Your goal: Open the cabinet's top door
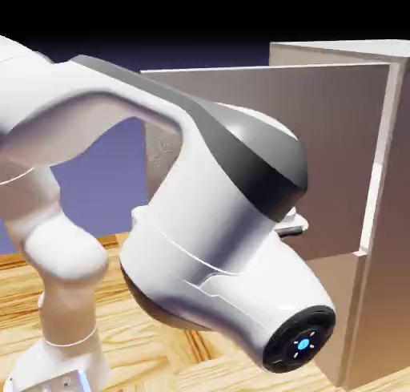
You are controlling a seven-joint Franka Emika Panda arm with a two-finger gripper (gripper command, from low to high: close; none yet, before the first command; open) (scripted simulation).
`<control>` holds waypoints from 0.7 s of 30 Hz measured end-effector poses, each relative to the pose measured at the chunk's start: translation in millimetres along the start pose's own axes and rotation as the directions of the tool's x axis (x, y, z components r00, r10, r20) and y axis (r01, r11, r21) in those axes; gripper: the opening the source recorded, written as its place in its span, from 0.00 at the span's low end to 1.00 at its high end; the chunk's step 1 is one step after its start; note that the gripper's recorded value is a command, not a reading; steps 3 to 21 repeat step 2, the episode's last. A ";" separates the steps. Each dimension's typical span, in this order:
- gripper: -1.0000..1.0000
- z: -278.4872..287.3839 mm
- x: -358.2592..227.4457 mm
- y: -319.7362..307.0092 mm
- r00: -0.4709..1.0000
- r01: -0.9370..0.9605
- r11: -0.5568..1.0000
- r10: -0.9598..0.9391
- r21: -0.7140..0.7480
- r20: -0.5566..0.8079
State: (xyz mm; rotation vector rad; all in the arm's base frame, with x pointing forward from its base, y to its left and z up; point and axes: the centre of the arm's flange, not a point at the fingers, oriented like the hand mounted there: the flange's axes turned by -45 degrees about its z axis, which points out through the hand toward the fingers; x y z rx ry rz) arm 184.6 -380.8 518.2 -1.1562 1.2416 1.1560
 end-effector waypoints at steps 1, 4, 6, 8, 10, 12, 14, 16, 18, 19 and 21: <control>0.00 -3.7 0.0 -2.0 1.000 0.000 1.000 0.000 -0.012 0.000; 1.00 -5.5 0.1 -3.1 1.000 0.000 1.000 0.000 -0.019 -0.001; 1.00 -5.5 0.1 -3.1 1.000 0.000 1.000 0.000 -0.019 -0.001; 1.00 -5.5 0.1 -3.1 1.000 0.000 1.000 0.000 -0.019 -0.001; 1.00 -5.5 0.1 -3.1 1.000 0.000 1.000 0.000 -0.019 -0.001; 1.00 -5.5 0.1 -3.1 1.000 0.000 1.000 0.000 -0.019 -0.001; 1.00 -5.5 0.1 -3.1 1.000 0.000 1.000 0.000 -0.019 -0.001; 1.00 -5.5 0.1 -3.1 1.000 0.000 1.000 0.000 -0.019 -0.001; 1.00 -5.5 0.1 -3.1 1.000 0.000 1.000 0.000 -0.019 -0.001; 1.00 -5.5 0.1 -3.1 1.000 0.000 1.000 0.000 -0.019 -0.001; 1.00 -5.5 0.1 -3.1 1.000 0.000 1.000 0.000 -0.019 -0.001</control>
